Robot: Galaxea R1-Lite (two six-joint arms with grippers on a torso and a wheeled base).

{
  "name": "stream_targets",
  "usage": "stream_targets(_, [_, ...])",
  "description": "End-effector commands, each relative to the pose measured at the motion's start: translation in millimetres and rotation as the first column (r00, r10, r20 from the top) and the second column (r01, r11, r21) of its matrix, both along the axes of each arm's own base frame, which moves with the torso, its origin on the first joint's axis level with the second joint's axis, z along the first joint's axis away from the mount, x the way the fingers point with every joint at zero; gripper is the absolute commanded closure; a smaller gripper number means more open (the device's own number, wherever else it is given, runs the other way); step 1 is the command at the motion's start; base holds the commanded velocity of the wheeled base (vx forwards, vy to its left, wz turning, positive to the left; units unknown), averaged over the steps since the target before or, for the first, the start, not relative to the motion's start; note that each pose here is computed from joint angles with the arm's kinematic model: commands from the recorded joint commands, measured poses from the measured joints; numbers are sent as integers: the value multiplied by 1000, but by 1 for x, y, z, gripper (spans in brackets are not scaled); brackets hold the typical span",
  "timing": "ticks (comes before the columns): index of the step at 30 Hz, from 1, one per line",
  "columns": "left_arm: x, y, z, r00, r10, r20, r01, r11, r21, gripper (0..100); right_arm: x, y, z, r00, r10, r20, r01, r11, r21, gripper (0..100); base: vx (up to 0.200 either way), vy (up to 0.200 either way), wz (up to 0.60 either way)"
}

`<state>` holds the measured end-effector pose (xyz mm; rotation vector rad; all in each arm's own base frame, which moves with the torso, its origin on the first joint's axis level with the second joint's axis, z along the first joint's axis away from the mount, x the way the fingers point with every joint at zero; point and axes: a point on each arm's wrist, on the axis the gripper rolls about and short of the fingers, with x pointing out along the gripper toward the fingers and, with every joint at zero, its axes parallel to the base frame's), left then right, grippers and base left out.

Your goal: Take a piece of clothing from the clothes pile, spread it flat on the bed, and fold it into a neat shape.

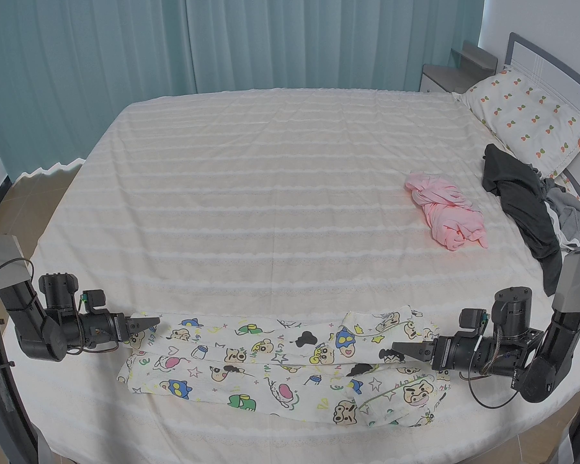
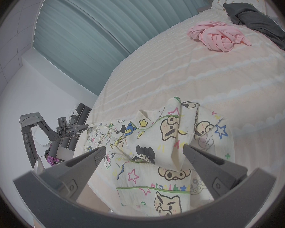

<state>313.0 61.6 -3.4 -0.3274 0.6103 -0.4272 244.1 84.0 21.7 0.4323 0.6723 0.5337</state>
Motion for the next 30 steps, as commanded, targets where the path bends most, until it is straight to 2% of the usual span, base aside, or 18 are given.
stream_targets(1, [1,0,9,1000,-1,27,1,1000,8,0,-2,1,-4,1000,5,-17,-6,1000,-6,0,0,0,0])
stream_targets(7, [1,0,14,998,-23,56,20,999,42,0,-1,1,-5,1000,5,-19,-6,1000,-6,0,0,0,0])
stream_targets(8, [1,-1,13,998,-35,53,32,998,54,100,-2,1,-5,1000,7,-19,-7,1000,-6,0,0,0,0])
stream_targets(12, [0,-10,9,996,-82,22,80,994,73,100,-2,1,-4,1000,7,-19,-7,1000,-6,0,0,0,0])
stream_targets(17, [0,-12,7,995,-103,12,101,991,88,100,-3,1,-5,1000,7,-22,-7,1000,-7,0,0,0,0])
stream_targets(21, [-1,-9,10,995,-99,22,96,991,95,100,-3,1,-5,1000,7,-22,-7,1000,-7,0,0,0,0])
stream_targets(30, [-17,4,35,995,-53,82,45,994,104,100,-3,0,-5,1000,5,-22,-6,1000,-7,0,0,0,0])
